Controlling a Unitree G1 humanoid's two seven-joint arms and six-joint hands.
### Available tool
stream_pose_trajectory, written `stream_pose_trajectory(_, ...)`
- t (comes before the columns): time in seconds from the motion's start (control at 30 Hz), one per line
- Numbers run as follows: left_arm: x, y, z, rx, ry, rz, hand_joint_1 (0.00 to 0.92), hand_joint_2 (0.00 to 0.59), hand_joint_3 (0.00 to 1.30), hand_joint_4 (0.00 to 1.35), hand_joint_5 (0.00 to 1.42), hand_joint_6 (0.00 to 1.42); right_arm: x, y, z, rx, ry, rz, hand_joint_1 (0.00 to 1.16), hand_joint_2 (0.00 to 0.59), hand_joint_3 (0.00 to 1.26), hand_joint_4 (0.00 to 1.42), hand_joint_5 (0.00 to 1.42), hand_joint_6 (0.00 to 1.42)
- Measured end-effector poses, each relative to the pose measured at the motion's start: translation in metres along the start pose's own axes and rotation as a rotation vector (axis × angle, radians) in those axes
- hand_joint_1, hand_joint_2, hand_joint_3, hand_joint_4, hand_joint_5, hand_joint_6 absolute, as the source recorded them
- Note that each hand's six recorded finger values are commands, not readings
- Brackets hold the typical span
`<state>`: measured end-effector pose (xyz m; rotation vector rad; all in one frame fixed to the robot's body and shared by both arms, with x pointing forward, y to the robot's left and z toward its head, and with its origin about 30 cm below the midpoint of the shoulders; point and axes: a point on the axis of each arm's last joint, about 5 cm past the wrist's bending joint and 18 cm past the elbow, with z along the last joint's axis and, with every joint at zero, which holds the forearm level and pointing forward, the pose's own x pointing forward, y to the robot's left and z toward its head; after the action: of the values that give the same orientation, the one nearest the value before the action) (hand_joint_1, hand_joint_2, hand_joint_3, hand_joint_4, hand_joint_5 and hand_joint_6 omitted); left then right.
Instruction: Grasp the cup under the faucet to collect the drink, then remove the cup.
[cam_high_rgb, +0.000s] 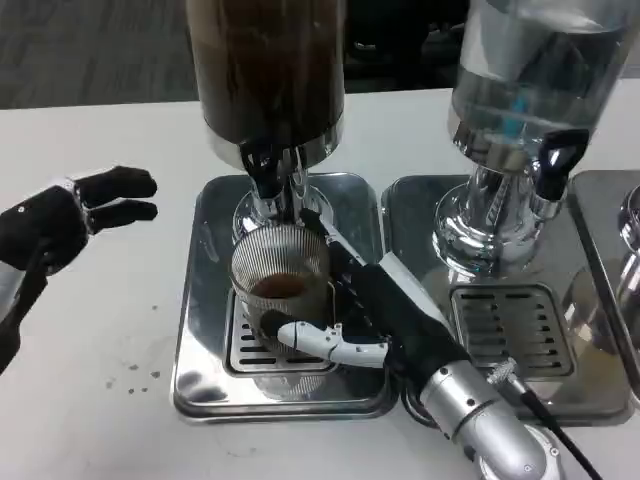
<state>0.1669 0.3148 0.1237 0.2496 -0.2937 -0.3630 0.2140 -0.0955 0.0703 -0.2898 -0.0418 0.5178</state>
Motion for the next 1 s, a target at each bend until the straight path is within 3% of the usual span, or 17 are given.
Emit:
stream_pose_trajectory(0.3, -0.002, 0.001, -0.0011, 0.0, 0.013, 0.003, 0.0, 0.075, 0.37, 0.29, 0.3, 0.21, 0.005, 0.0034, -0.0001, -0.034, 0.012, 0.009, 0.69, 0.187, 0.0, 0.0, 0.0, 0.0)
stream_pose_trajectory(0.57, -0.003, 0.003, -0.0022, 0.002, 0.029, 0.005, 0.0, 0.082, 0.39, 0.3, 0.31, 0.21, 0.011, 0.0119, 0.0021, -0.05, 0.014, 0.011, 0.69, 0.19, 0.0, 0.0, 0.0, 0.0)
stream_pose_trajectory(0.8, -0.004, 0.006, -0.0006, 0.023, 0.046, -0.005, 0.0, 0.084, 0.4, 0.32, 0.31, 0.21, 0.015, 0.0165, 0.0037, -0.089, 0.032, -0.012, 0.67, 0.186, 0.0, 0.0, 0.1, 0.25)
stream_pose_trajectory(1.0, -0.004, 0.006, -0.0007, 0.03, 0.056, -0.007, 0.0, 0.081, 0.4, 0.32, 0.32, 0.21, 0.018, 0.0248, 0.0077, -0.133, 0.044, -0.057, 0.67, 0.186, 0.0, 0.01, 0.19, 0.35)
